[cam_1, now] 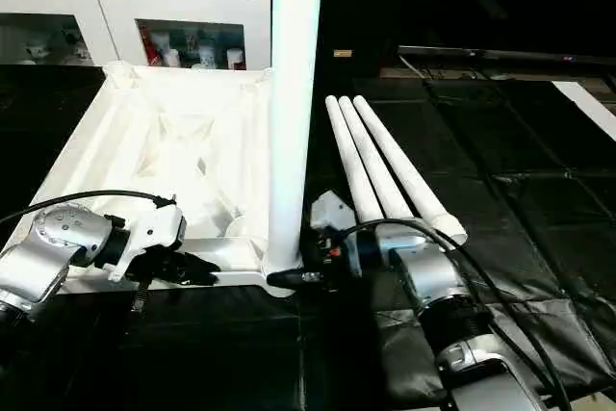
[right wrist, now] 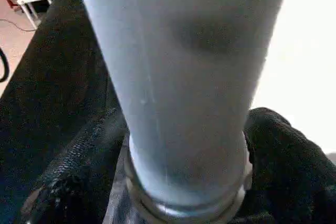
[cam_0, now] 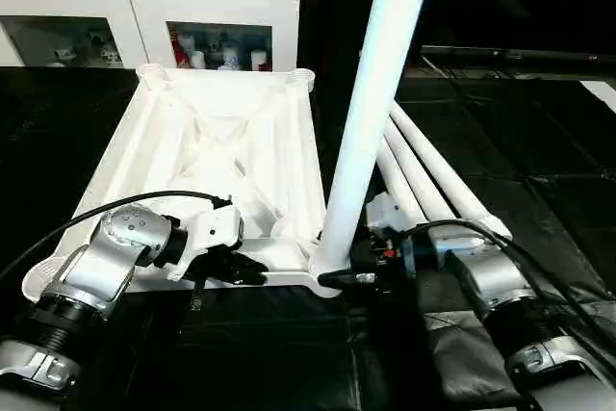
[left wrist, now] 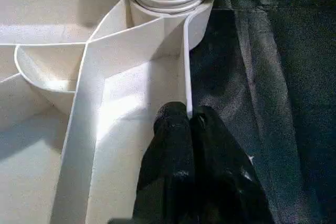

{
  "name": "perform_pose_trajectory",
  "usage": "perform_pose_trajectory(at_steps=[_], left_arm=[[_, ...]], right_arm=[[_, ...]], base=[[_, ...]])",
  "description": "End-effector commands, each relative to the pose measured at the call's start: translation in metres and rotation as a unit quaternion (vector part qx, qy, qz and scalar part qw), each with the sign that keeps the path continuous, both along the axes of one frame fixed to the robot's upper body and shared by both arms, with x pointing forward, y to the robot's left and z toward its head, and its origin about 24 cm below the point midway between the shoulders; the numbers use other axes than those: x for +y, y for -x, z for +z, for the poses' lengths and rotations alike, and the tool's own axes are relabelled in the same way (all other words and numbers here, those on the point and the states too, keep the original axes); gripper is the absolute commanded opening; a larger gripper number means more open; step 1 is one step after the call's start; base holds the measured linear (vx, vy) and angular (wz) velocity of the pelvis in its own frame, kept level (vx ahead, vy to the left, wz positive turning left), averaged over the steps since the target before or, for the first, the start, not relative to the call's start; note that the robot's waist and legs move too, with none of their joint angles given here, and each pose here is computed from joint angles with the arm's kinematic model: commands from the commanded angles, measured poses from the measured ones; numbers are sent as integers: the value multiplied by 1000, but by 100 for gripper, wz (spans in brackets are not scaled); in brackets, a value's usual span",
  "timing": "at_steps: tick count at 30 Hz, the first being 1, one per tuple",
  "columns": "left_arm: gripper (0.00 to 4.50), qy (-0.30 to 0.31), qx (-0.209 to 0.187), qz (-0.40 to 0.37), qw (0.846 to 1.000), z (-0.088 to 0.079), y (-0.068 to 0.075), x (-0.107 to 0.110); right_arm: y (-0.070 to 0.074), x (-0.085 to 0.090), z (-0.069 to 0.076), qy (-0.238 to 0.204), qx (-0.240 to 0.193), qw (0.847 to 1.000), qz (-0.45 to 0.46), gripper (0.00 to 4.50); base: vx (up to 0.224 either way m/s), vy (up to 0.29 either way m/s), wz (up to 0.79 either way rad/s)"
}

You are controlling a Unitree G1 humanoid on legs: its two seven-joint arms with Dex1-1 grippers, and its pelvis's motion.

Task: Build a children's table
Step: Rotate leg to tighten

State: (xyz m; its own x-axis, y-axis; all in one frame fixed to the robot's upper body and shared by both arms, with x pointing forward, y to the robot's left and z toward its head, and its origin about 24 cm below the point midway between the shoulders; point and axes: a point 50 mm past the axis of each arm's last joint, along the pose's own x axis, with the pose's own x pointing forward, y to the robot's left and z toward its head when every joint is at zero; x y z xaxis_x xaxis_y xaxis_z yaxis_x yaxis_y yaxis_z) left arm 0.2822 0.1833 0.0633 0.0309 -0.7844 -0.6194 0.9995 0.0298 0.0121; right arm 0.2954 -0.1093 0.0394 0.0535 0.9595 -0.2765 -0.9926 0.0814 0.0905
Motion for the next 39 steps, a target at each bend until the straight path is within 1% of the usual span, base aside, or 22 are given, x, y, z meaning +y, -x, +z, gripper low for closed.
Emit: perform_pose_trajectory(at_steps=[1,5,6,7,9,10,11,13,14,15,23,27,29,30,31,33,34,35,36,37,39], left_arm=[[0,-19,24,-32,999,-9,6,-5],[0,-20,25,-32,999,-9,6,-4],[0,-20,25,-32,999,-9,6,-4],[0,-20,25,-32,999,-9,6,-4],[0,-21,26,-32,999,-9,6,-3],[0,-21,27,-32,999,-9,7,-3],[0,-21,27,-32,999,-9,7,-3],[0,-22,28,-33,999,-9,7,-3],[0,-22,28,-33,999,-9,7,-3],[0,-22,28,-33,999,-9,7,-3],[0,-24,29,-30,999,-9,6,-1],[0,-15,26,-9,1000,-10,4,-5],[0,30,11,69,997,-5,-7,-19],[0,48,8,102,994,-3,-11,-25],[0,68,3,143,987,-1,-15,-34],[0,84,-2,180,980,2,-18,-43],[0,103,-4,214,971,4,-17,-55],[0,111,-4,231,967,4,-13,-66],[0,111,-4,231,967,4,-13,-66],[0,112,-5,238,965,4,-10,-72],[0,107,-10,246,963,2,-5,-79]], right_arm=[[-3,-1,3,3,-11,1000,-7,374],[-5,0,3,-3,-9,1000,-12,374],[-5,1,4,-9,-5,1000,-12,358],[-5,1,4,-9,-4,1000,-12,358],[-5,1,4,-13,0,1000,-11,330],[-4,1,3,-13,3,1000,-9,330],[-4,1,2,-12,6,1000,-7,317],[-3,1,2,-13,9,1000,-6,311],[-3,1,2,-13,9,1000,-6,289],[-3,1,2,-13,11,1000,-6,282],[-1,3,0,-20,17,1000,-7,270],[-1,5,-3,-26,29,999,-27,270],[-6,10,-8,-21,35,996,-83,270],[-9,15,-10,-19,32,993,-112,270],[-14,22,-11,-22,28,988,-152,270],[-18,32,-12,-30,32,981,-190,270],[-22,48,-11,-42,43,971,-231,270],[-24,63,-9,-53,53,964,-254,270],[-24,63,-9,-53,53,964,-254,270],[-25,72,-8,-56,55,962,-263,270],[-25,84,-5,-54,49,961,-267,270]], base=[[0,0,0],[0,0,0],[0,0,0],[0,0,0],[0,0,0],[0,0,0],[0,0,0],[0,0,0],[0,0,0],[0,0,0],[0,0,0],[0,0,0],[0,0,0],[0,0,0],[0,0,0],[0,0,0],[0,0,0],[0,0,0],[0,0,0],[0,0,0],[0,0,0]])
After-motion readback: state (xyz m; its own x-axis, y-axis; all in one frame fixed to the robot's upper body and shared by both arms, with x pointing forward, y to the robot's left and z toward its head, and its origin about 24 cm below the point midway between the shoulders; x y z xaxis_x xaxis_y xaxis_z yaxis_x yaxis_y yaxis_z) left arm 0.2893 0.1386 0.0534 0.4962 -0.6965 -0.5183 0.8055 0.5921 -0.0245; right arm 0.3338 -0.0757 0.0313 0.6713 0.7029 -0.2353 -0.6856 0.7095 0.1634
